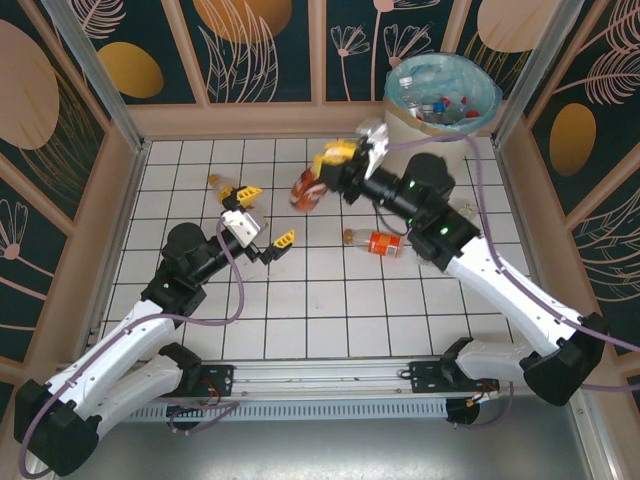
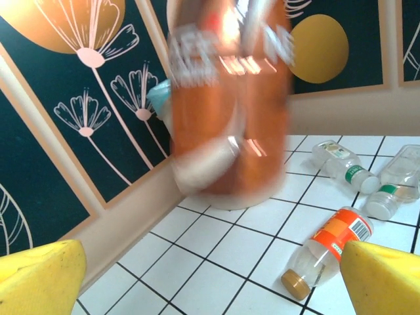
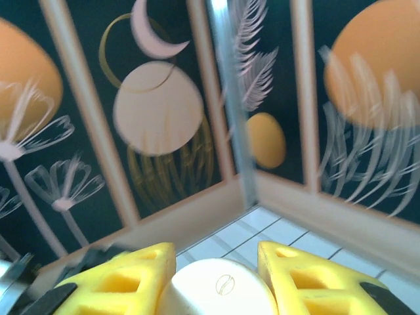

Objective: Put the plastic bottles in the bin

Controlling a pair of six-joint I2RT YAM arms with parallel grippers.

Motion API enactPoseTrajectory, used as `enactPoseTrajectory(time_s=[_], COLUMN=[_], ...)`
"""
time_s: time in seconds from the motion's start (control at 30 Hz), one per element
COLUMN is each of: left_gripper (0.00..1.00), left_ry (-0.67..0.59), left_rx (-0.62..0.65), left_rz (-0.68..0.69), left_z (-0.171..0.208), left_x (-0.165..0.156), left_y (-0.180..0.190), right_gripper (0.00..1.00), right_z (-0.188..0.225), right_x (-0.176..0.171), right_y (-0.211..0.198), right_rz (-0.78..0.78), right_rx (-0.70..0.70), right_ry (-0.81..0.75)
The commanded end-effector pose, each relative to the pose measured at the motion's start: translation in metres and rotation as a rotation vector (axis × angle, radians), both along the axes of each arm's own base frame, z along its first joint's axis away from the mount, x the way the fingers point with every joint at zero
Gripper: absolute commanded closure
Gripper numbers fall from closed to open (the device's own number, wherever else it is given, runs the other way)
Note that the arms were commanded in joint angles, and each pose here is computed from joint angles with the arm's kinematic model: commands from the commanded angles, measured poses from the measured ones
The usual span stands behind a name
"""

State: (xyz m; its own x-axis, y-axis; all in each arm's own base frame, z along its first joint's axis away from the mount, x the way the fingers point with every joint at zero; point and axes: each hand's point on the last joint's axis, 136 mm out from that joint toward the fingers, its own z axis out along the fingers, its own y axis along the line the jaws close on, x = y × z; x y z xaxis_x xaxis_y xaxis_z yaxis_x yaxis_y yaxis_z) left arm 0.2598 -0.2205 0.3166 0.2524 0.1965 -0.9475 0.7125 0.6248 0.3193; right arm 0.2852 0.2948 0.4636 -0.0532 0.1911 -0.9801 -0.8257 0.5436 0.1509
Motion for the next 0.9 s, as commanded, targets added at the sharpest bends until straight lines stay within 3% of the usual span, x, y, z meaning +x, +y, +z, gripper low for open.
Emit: enactPoseTrajectory(time_s=[0.0, 0.2, 0.43, 0.63, 0.87], left_gripper=[0.01, 0.01, 0.01, 0.02, 0.01], left_ry=[-0.041, -0.014, 0.014, 0.03, 0.048], left_rx=[-0.028, -0.013, 0.0, 0.013, 0.022], left_rz=[0.021, 0.022, 0.018, 0.016, 0.005], left_z=[0.01, 0.002, -0.005, -0.012, -0.017], left_x=[0.001, 0.006, 0.01, 0.012, 0.014], left_y=[0.004, 0.001, -0.002, -0.004, -0.007], right_gripper=[1.0, 1.0, 1.0, 1.0, 1.0], right_z=[0.034, 0.08, 0.062, 0.008, -0.033], right_x=[0.041, 0.124, 0.227, 0.299, 0.351], right_y=[-0.043, -0.128, -0.218, -0.256, -0.266], right_rz=[-0.18, -0.58, -0.942, -1.019, -1.064], right_rx=[-0.045, -0.134, -0.245, -0.337, -0.455], right_ry=[-0.04, -0.185, -0.173, -0.063, -0.041])
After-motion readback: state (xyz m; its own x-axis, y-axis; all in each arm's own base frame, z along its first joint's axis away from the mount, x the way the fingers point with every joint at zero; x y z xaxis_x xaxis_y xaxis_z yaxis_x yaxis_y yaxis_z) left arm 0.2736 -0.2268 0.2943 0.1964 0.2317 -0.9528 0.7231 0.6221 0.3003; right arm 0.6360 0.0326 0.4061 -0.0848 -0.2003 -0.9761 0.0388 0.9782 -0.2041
